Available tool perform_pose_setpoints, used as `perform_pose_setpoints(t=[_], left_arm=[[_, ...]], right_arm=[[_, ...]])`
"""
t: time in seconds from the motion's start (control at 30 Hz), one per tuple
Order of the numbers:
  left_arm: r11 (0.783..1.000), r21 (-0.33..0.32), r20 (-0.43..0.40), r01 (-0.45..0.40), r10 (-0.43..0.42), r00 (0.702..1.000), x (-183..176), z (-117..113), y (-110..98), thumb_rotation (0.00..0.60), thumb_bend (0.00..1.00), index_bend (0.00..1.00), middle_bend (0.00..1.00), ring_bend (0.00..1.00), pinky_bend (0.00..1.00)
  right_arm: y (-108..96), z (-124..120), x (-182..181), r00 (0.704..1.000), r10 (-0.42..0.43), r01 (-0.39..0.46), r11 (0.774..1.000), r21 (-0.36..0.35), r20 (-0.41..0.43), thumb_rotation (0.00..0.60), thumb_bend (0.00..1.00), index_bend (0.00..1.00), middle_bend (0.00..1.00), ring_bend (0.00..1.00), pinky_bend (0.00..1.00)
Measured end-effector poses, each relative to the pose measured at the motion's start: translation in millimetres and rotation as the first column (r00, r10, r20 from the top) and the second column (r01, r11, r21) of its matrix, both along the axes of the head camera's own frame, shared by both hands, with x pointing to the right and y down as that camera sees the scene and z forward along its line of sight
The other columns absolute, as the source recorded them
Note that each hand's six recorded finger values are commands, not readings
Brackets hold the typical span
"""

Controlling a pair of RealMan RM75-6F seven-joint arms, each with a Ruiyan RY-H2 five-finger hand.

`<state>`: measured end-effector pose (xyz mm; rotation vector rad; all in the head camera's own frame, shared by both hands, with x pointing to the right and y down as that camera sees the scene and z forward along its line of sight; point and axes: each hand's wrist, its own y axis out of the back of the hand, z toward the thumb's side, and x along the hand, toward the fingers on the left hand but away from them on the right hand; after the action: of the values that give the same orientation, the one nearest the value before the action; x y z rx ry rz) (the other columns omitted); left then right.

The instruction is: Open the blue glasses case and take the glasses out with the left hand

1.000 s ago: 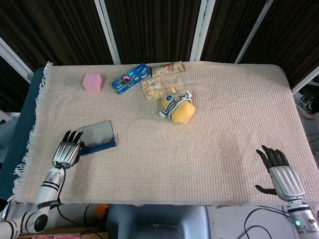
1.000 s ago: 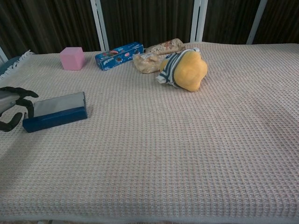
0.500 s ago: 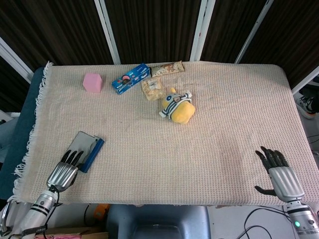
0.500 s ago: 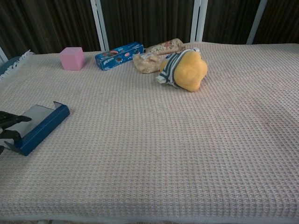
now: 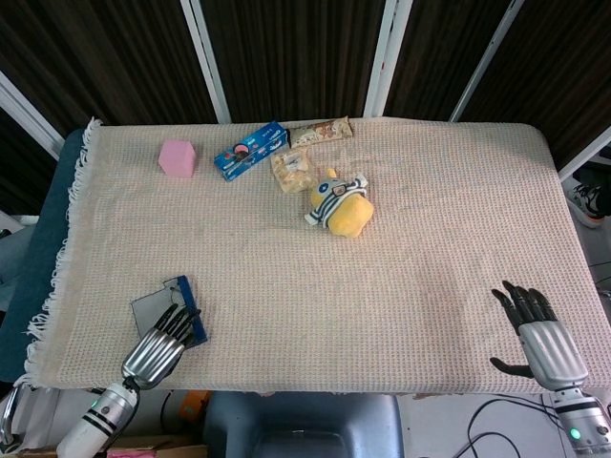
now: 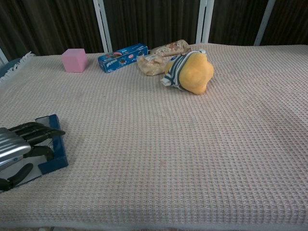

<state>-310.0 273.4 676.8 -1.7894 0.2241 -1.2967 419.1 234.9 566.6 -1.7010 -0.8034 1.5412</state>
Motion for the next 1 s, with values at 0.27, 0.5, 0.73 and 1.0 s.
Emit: perform_pose_setpoints(t=[0.27,0.5,0.73,1.0], left_arm=[[1.0,-0.002,-0.033,-0.01,0.01,0.999,38,11,-16,0.6,0.65,0.12,0.0,0.0,0.0],[0.999,0.013,-0.042,0.035,-0.034,0.999,52,21,-36,0.6,0.65,0.08,0.0,0.0,0.0],[0.997,0.022,-0.023,0.078,-0.078,0.997,55,35,-55,0.6,0.65,0.03,0.0,0.0,0.0],[0.991,0.03,-0.026,0.129,-0.128,0.991,53,39,-70,0.6,0.63,0.02,0.0,0.0,0.0]], right_arm=[[-3,-6,6,1.0,0.016,-0.016,1.0,0.013,0.016,0.6,0.19,0.0,0.0,0.0,0.0],[-5,-8,9,1.0,0.023,-0.023,1.0,0.02,0.016,0.6,0.19,0.0,0.0,0.0,0.0],[-4,-10,10,1.0,0.026,-0.026,0.999,0.026,0.013,0.6,0.19,0.0,0.0,0.0,0.0],[-5,-10,11,1.0,0.027,-0.028,0.999,0.027,0.012,0.6,0.19,0.0,0.0,0.0,0.0]])
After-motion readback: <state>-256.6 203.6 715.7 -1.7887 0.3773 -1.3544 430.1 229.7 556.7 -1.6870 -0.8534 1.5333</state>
